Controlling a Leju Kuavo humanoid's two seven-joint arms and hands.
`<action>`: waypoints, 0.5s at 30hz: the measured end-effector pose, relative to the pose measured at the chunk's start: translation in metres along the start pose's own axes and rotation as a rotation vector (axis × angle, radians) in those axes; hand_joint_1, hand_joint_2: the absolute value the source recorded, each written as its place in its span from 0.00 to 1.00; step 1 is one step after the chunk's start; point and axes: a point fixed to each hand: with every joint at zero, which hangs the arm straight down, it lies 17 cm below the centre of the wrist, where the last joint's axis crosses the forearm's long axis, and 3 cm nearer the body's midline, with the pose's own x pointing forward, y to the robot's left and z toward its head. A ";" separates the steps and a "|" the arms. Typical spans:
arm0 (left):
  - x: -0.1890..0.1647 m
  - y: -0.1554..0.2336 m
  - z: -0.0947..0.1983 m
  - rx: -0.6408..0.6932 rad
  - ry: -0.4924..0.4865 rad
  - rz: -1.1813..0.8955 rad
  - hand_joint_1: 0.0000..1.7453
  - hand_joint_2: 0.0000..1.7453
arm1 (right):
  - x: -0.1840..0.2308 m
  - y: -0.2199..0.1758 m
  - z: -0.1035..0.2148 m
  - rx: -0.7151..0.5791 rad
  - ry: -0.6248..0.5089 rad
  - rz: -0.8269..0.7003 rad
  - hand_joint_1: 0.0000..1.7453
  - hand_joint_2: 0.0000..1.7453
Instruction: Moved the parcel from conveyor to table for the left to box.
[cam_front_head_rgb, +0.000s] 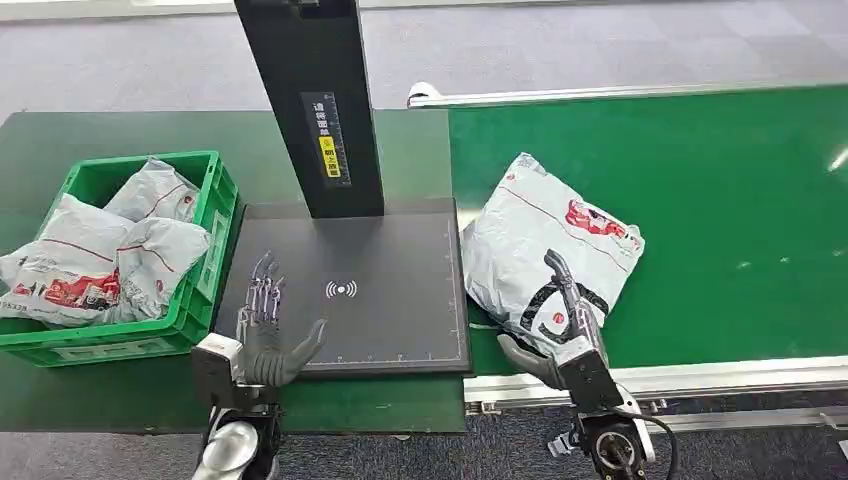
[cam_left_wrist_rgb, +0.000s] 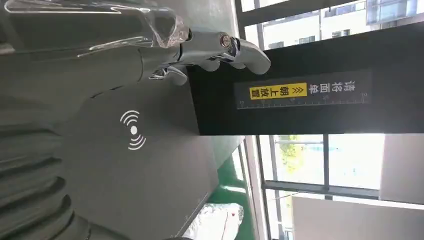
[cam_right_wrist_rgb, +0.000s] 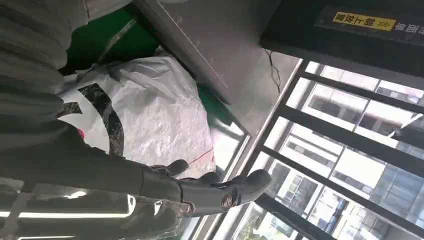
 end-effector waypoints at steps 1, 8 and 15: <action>0.000 0.000 0.000 0.000 0.000 0.000 0.00 1.00 | 0.000 0.000 0.000 0.000 0.001 0.000 0.00 1.00; 0.000 0.000 0.000 -0.002 -0.001 0.000 0.00 1.00 | -0.022 -0.015 -0.003 -0.054 0.070 0.287 0.00 1.00; 0.013 -0.008 -0.021 -0.024 -0.040 0.026 0.00 1.00 | -0.089 -0.058 -0.016 -0.104 0.231 0.697 0.00 1.00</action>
